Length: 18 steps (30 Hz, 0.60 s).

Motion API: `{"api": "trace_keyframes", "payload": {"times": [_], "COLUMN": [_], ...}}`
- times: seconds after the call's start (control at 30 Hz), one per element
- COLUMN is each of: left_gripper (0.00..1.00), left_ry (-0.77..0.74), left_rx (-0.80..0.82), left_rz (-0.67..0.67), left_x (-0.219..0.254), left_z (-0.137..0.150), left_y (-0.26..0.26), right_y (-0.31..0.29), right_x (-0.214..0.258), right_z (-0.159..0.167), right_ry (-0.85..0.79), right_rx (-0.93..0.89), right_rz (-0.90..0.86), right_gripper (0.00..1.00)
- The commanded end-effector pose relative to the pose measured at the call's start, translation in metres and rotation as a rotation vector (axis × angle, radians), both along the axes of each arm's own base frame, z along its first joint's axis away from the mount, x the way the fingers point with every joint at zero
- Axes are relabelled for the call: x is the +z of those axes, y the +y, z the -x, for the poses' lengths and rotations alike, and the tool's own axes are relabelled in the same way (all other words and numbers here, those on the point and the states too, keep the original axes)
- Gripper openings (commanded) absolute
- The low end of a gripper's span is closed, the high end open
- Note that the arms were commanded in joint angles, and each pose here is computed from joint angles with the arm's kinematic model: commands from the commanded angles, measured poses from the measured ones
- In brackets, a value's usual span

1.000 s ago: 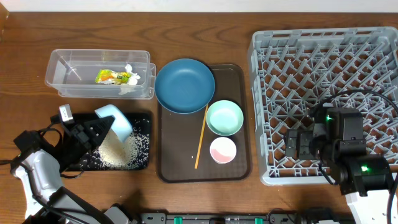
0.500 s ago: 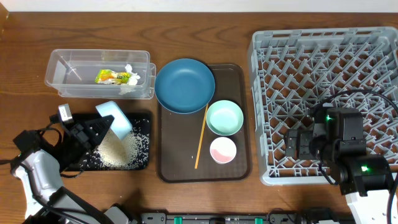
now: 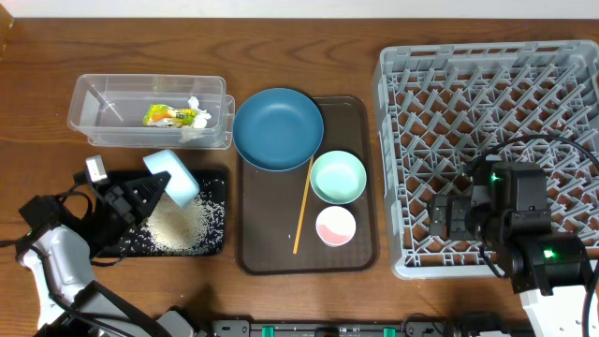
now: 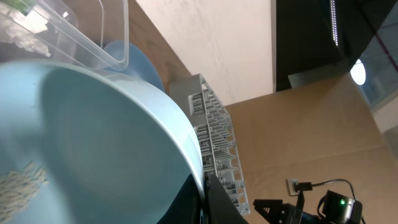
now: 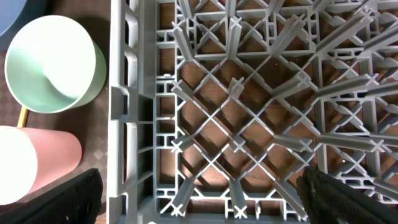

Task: Sort waste into correct bins and load items into the dishwasher rack
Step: 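Tip the bowl over the black tray to pour out the rice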

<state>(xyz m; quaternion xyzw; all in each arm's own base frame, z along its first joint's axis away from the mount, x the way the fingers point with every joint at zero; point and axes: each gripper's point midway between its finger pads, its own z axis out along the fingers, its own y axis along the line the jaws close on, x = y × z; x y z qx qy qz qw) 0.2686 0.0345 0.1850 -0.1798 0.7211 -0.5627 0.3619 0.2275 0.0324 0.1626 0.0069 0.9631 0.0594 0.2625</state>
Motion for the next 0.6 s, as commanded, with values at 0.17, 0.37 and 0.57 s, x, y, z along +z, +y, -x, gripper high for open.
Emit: {"api": "trace_keyframes", "payload": {"times": [0.17,0.37,0.57], "left_gripper": [0.06,0.06,0.06], "left_ry": [0.033,0.086,0.09], "left_rx": [0.017,0.025,0.028], "left_rz": [0.072,0.167,0.172], "left_x": [0.004,0.009,0.01], "left_z": [-0.003,-0.008,-0.009], "left_y": [0.005,0.009,0.011], "right_y": [-0.002,-0.002,-0.002], "right_x": [0.007,0.007,0.006], "right_z": [-0.003,-0.003,-0.003], "right_ry": [-0.018,-0.018,-0.016], "right_rx": [-0.013,-0.013,-0.013], "right_rz": [-0.001,-0.001,-0.001], "right_gripper": [0.99,0.99,0.99]}}
